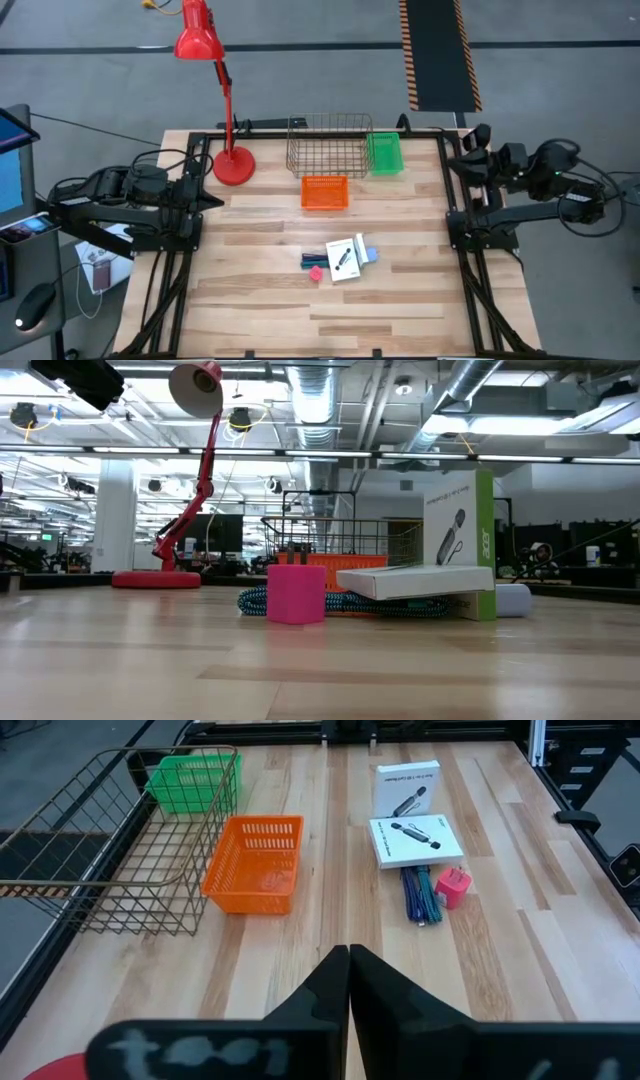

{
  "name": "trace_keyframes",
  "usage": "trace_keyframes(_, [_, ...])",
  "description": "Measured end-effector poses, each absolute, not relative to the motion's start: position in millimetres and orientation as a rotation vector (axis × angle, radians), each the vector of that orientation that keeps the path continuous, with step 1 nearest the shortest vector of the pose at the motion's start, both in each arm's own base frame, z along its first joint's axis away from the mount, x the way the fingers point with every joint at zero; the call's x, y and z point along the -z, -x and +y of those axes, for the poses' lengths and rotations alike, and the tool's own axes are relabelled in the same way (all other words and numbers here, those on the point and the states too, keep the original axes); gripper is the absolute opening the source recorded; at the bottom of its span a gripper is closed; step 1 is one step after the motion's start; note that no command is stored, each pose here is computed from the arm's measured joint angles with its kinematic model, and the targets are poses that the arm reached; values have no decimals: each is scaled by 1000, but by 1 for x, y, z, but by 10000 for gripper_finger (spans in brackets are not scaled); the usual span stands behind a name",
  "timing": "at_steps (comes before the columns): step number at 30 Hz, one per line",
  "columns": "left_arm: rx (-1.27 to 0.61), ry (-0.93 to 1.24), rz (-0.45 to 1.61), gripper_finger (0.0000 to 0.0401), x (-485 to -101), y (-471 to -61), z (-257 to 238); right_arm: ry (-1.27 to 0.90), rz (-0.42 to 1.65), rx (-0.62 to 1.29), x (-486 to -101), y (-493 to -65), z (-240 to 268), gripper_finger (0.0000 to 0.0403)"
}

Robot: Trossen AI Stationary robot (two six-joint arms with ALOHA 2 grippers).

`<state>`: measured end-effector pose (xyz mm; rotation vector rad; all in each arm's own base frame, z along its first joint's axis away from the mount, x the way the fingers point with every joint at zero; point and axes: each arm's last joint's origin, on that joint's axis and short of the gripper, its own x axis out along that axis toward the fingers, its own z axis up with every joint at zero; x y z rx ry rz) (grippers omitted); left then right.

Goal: Pick and place items into bin
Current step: Put the right card reader box into the gold wire basket

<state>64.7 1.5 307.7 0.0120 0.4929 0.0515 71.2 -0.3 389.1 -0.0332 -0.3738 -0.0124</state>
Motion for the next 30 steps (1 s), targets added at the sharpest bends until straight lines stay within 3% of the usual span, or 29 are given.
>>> trace_keyframes(7, [-51,-15,493,0,-308,-65,2,-7,-396,4,-391,-72,0,10])
trace_keyframes(12, [-52,-11,493,0,-308,-65,2,-10,-302,84,-387,-84,-3,23])
trace_keyframes(30, [-51,-16,493,0,-308,-65,1,-50,230,240,-348,-169,-17,180])
